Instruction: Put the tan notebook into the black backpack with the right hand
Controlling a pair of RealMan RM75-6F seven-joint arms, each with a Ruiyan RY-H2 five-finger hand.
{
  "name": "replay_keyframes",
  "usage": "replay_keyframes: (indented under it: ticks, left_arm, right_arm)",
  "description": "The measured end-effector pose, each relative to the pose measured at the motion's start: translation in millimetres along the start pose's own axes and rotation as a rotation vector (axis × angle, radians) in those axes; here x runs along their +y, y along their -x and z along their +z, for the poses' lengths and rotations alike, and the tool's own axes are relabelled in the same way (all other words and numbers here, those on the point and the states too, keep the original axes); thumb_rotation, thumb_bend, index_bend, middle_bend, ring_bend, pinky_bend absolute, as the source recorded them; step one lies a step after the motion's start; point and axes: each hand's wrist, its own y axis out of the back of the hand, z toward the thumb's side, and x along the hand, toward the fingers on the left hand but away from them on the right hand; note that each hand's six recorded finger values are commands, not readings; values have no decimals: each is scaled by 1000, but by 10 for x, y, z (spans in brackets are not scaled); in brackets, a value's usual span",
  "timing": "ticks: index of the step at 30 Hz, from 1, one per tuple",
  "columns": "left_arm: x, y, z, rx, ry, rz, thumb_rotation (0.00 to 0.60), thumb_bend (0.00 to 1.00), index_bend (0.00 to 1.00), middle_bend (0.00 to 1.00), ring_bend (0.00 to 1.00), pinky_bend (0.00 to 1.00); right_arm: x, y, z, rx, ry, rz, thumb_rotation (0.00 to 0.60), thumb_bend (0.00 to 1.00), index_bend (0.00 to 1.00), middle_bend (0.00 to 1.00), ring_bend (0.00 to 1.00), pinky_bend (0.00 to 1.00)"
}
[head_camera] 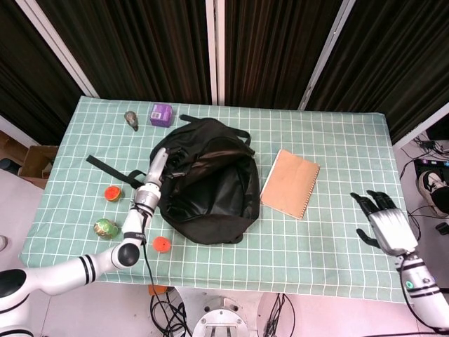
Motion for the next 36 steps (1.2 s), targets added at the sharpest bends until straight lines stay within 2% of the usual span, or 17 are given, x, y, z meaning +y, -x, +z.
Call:
replay_keyframes:
  ticks: [2, 5, 15, 23, 29, 32, 36]
  left_arm:
    - [18, -37, -35, 50, 80, -15, 600, 484, 667, 753, 718, 551]
    - [43, -65, -67, 91, 142, -29, 600, 485, 666, 752, 718, 541]
    - [60, -69, -183, 146, 179, -37, 600, 484, 664, 749, 717, 536]
    - [38, -78, -235, 166, 189, -44, 600, 485, 657, 744, 710, 536]
    - [6, -88, -259, 175, 197, -56, 600, 485, 655, 739, 710, 536]
    - [15, -84, -258, 176, 200, -56, 600, 486, 654, 738, 709, 536]
    - [28, -70, -249, 175, 203, -56, 600, 485, 654, 738, 706, 536]
  right_arm:
    - [-81, 203, 103, 24, -30, 8, 600, 207, 158, 282, 102, 141]
    - [-208, 472, 223, 57, -57, 18, 600, 189, 158, 271, 92, 140]
    - [-673, 1061, 582, 172, -143, 67, 600, 130, 159, 249, 63, 88]
    - [-880, 1255, 897, 264, -147, 65, 600, 120, 159, 247, 63, 81]
    - [-929, 1325, 981, 290, -165, 63, 600, 122, 161, 244, 63, 79]
    - [-961, 1375, 1071, 304, -167, 58, 600, 121, 198, 245, 63, 79]
    - [-984, 1459, 1218, 318, -154, 30, 600, 197, 250, 274, 70, 87]
